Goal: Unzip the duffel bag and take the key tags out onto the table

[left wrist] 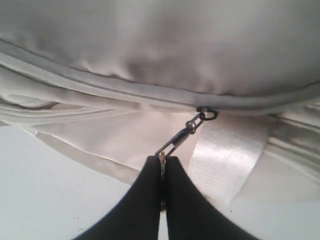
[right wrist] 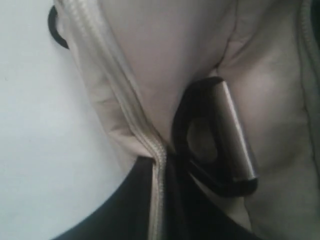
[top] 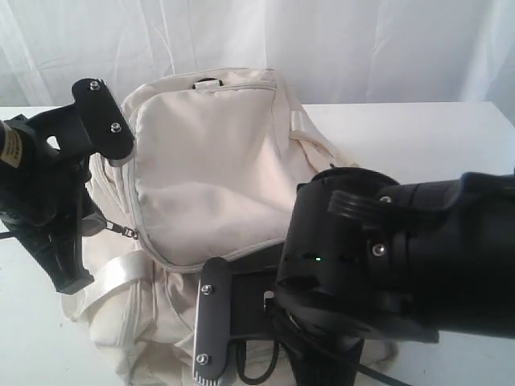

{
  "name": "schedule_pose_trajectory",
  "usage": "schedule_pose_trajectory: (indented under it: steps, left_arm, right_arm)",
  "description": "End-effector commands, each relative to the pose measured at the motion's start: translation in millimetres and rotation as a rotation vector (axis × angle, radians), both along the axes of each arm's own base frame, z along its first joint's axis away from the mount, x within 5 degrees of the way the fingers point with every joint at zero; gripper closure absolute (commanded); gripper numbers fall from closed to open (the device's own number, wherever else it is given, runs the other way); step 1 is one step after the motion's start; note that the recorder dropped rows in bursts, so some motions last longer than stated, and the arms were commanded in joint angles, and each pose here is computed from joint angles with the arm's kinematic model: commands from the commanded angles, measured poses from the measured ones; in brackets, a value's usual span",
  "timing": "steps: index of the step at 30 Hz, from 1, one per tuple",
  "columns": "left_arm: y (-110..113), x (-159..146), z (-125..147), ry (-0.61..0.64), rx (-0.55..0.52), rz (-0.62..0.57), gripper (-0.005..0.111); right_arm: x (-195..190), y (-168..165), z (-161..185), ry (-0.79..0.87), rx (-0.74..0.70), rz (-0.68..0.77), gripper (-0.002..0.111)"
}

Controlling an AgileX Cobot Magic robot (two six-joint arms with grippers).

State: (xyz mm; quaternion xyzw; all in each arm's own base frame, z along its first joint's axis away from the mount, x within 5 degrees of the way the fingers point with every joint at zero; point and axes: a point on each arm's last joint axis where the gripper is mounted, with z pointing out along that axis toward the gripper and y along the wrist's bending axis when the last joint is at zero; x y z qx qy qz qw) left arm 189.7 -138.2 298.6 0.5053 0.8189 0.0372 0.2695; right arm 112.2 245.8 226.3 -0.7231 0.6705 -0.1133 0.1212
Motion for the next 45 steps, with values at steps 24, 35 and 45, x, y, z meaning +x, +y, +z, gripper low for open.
schedule_pose_trajectory:
  steps: [24, 35, 45]
  left_arm:
    - [0, 0, -7, -0.029, -0.018, -0.009, 0.107]
    - [0, 0, -6, -0.031, -0.024, -0.012, 0.107]
    - [-1, 0, -6, -0.031, -0.031, -0.011, 0.107]
  right_arm:
    - [13, -64, 6, -0.028, -0.056, -0.359, 0.081]
    - [-8, -53, 83, 0.117, 0.447, -0.352, 0.058]
    - [-3, -4, 84, -0.021, 0.673, 0.053, 0.055]
